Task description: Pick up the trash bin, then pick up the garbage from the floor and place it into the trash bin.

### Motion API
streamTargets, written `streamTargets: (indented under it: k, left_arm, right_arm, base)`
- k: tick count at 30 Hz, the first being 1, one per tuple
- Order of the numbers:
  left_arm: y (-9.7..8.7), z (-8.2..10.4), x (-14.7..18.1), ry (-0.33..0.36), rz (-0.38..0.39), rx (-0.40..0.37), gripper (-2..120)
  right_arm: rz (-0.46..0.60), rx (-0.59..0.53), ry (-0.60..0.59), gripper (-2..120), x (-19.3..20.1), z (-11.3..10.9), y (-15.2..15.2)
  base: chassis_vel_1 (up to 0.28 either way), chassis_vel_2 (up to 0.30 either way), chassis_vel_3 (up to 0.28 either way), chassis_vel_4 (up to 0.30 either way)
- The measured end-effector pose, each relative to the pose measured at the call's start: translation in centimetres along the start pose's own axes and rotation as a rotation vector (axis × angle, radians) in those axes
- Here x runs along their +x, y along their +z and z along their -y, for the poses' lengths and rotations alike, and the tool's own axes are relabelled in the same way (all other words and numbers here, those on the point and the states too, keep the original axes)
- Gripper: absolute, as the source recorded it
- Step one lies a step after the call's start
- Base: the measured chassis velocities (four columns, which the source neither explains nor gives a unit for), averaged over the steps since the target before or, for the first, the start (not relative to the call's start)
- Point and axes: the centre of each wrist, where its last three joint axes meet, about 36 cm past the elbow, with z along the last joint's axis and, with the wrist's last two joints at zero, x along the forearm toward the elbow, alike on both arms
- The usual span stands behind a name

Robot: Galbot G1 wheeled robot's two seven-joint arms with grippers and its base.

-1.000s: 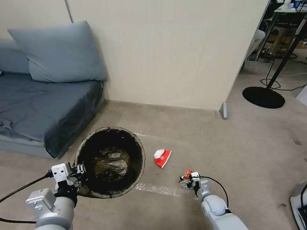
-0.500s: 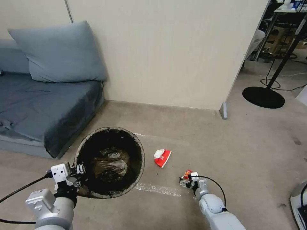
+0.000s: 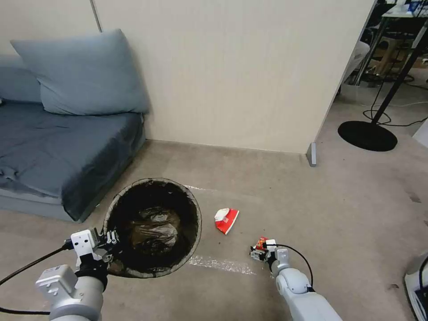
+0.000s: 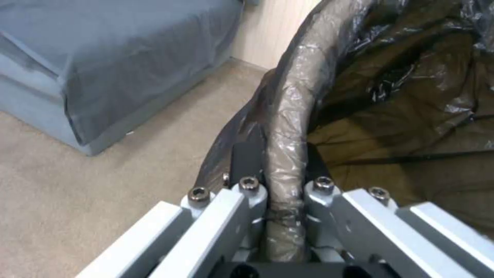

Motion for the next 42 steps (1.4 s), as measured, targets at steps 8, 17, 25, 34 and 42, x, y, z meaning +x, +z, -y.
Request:
streamTargets:
  k: [8, 17, 25, 34, 42]
  left_arm:
    - [0.0, 0.0, 0.0, 0.0, 0.002, 0.001, 3]
    - [0.1, 0.1, 0.0, -0.002, 0.001, 0.004, 3]
    - [0.1, 0.1, 0.1, -0.003, 0.002, 0.004, 3]
    - [0.1, 0.1, 0.1, -0.004, 0.002, 0.005, 3]
    - [0.2, 0.1, 0.1, -0.004, 0.003, 0.005, 3]
  right_arm:
    - [-0.011, -0.006, 0.004, 100, -0.3, -0.1, 0.3]
    - [-0.028, -0.023, 0.018, 100, -0.8, -0.5, -0.5]
    - [-0.042, -0.03, 0.022, 100, -1.1, -0.8, -0.4]
    - [-0.048, -0.037, 0.019, 100, -1.3, -1.0, -0.3]
    - [-0.05, -0.038, 0.021, 87, -1.5, -0.8, -0.2]
  base:
    - [0.0, 0.0, 0.0, 0.0]
    - [0.0, 0.0, 0.0, 0.0]
    - [0.0, 0.0, 0.0, 0.0]
    - [0.0, 0.0, 0.0, 0.0]
    - [0.0, 0.0, 0.0, 0.0]
